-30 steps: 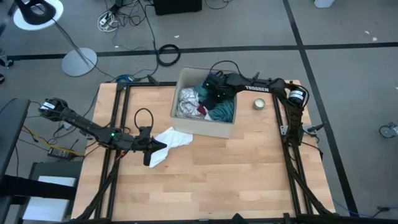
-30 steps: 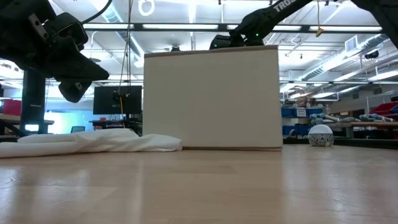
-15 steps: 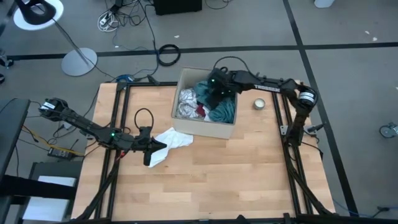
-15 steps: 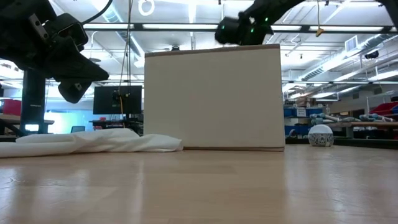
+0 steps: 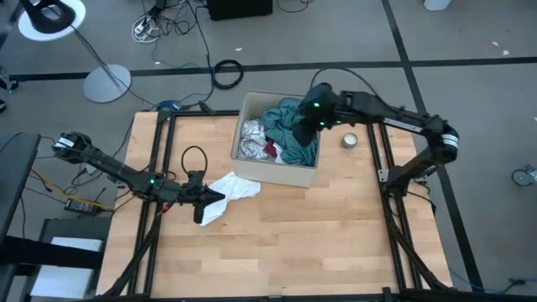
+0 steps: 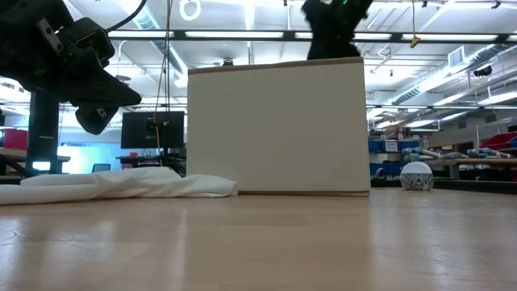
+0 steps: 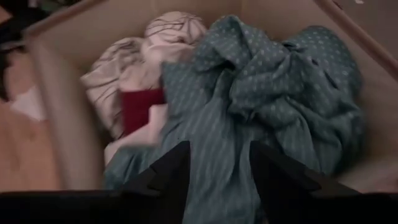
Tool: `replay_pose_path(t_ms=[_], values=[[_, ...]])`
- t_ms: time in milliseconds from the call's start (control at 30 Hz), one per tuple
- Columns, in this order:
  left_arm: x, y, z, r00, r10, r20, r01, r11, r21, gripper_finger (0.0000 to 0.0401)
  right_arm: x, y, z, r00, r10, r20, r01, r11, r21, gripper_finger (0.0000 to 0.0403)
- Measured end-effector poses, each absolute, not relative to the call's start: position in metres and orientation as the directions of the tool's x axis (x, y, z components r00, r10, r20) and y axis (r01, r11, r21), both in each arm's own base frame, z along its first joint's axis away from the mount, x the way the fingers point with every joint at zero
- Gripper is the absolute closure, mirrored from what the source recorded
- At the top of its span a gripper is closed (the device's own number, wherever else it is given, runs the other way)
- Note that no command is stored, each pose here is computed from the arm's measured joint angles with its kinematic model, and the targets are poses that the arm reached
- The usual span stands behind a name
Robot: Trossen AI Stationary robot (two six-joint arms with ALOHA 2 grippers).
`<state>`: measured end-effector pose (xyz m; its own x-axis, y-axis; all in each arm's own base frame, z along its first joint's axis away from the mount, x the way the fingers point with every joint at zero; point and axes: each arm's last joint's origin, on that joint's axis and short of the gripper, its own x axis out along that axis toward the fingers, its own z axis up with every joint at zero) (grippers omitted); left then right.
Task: Sort clothes
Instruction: Put the white shorts into the bin
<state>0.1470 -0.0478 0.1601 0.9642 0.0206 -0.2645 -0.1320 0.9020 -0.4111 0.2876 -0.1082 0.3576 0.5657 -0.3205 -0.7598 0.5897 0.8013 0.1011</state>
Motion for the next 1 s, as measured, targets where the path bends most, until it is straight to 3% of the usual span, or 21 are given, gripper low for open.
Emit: replay_pose_path(t_ms=[267, 433, 667, 1000], values=[[0.144, -0.047, 0.151, 0.935, 0.012, -0.355, -0.184, 0.871, -0.456, 0.0401, 0.234, -0.065, 0.394, 0.605, -0.291, -0.741, 0.539, 0.835, 0.113, 0.0235], [0.146, -0.047, 0.156, 0.913, 0.049, -0.406, -0.24, 0.867, -0.437, 0.0401, 0.2, -0.037, 0.39, 0.589, -0.336, -0.735, 0.57, 0.818, 0.083, 0.0235], [0.148, -0.045, 0.151, 0.805, 0.195, -0.56, -0.409, 0.866, -0.288, 0.0401, 0.168, -0.006, 0.352, 0.578, -0.337, -0.744, 0.61, 0.783, 0.119, 0.0236], [0.161, -0.052, 0.13, 0.754, 0.18, -0.632, -0.398, 0.891, -0.22, 0.0393, 0.156, 0.022, 0.28, 0.539, -0.32, -0.779, 0.67, 0.724, 0.167, 0.0238]])
